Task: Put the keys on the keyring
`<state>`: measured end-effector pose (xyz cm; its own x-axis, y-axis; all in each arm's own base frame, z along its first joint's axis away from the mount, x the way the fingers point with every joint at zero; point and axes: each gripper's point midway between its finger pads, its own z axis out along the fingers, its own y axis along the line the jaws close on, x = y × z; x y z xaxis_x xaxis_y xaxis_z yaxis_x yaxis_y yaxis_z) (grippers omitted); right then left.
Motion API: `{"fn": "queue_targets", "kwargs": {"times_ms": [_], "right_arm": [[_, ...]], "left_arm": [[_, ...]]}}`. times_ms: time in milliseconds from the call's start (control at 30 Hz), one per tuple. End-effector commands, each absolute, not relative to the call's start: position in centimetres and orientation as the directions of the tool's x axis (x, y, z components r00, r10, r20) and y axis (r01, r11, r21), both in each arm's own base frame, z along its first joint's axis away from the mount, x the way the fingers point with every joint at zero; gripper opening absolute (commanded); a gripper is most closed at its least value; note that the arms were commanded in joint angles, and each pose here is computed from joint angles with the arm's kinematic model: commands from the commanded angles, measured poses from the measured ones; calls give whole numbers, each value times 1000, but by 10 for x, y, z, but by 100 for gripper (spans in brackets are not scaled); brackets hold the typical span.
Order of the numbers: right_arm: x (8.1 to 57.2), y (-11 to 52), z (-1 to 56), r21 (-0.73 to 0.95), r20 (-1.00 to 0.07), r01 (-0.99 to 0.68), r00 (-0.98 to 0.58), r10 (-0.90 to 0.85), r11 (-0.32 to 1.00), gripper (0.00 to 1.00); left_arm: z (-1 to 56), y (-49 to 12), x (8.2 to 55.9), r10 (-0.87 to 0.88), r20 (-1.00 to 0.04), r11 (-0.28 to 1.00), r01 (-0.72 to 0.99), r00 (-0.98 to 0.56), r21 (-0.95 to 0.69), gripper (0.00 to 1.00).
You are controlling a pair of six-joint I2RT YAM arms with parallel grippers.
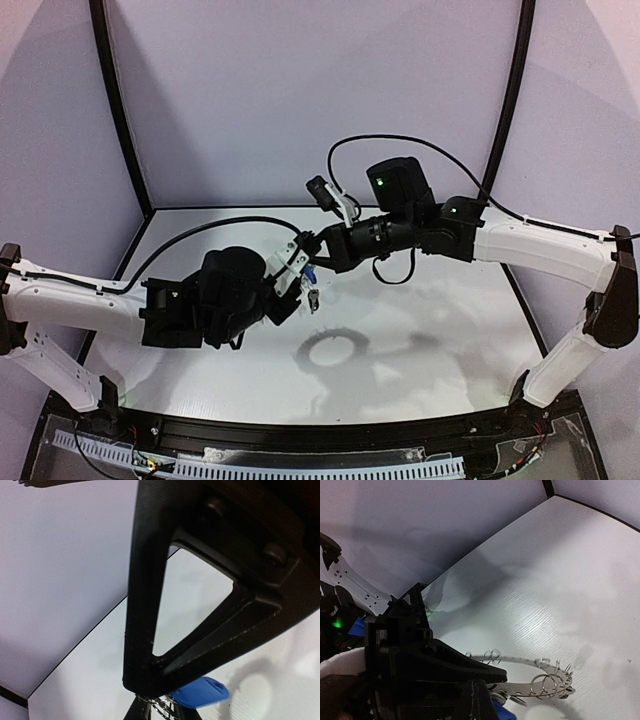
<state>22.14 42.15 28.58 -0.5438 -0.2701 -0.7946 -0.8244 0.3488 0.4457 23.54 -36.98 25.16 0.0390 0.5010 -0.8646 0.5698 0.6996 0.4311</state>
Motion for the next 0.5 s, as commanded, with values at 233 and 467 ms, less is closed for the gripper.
{"fn": "queue_targets", "kwargs": {"times_ms": [233,467], "right_arm": [[223,415,296,415,-816,-820,-527,-236,394,0],[245,407,272,415,-765,-754,-592,-253,509,0]], "left_arm": [[265,-358,226,470,-880,697,585,65,416,1],[274,-355,210,423,-895,645,647,140,406,1]]}}
